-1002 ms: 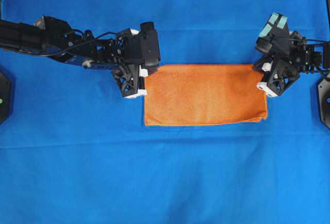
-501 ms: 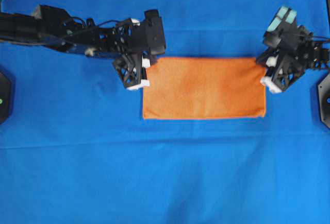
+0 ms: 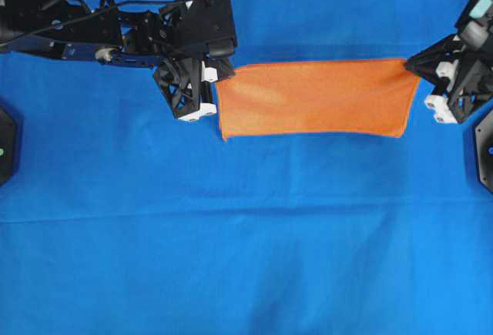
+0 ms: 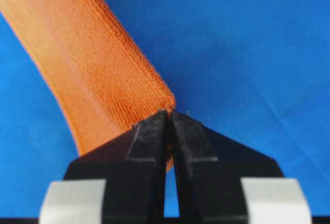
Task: Fold the orange towel.
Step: 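Lift the strip and rotate it upright, right gripper moving to the far side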
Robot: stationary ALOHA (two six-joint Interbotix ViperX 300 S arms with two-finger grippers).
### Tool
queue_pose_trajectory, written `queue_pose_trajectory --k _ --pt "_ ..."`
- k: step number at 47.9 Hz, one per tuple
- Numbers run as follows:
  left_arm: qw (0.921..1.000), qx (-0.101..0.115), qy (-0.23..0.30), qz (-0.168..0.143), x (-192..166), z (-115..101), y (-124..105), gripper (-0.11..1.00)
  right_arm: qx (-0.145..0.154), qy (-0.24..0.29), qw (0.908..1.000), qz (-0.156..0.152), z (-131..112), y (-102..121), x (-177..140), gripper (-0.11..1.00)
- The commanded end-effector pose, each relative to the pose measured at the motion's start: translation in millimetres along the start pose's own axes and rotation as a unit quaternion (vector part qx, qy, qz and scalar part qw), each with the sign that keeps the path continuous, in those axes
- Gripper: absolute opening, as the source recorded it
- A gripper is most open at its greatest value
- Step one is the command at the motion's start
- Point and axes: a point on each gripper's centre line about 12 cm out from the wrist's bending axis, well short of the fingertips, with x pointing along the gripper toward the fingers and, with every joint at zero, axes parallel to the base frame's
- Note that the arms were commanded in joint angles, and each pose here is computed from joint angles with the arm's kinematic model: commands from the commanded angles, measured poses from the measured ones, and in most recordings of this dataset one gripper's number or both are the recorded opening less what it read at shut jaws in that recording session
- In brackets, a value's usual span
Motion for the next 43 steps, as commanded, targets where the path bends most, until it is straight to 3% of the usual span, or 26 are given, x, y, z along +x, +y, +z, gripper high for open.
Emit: queue_pose_trajectory --k 1,12,23,31,43 --pt "0.9996 0.001 -0.027 0.001 -11 15 -1 0.01 0.003 -0.009 1.0 0.003 8 2 -2 0.02" --pt "0.9982 0.023 -0.051 -0.019 -11 21 -27 0.01 0.0 0.005 0.9999 -0.009 7 -2 9 0.02" --pt "0.9903 0.062 -0.109 -0.059 -13 35 -76 0.01 0.009 -0.016 0.9989 -0.044 24 -23 23 0.02" --pt "0.9813 0.082 -0.153 -0.083 -14 49 -106 0.01 0.009 -0.045 0.9968 -0.065 48 -39 34 0.02" --pt "0.9677 0.101 -0.207 -0.102 -4 79 -137 0.01 -0.005 -0.077 0.9949 -0.065 95 -48 61 0.02"
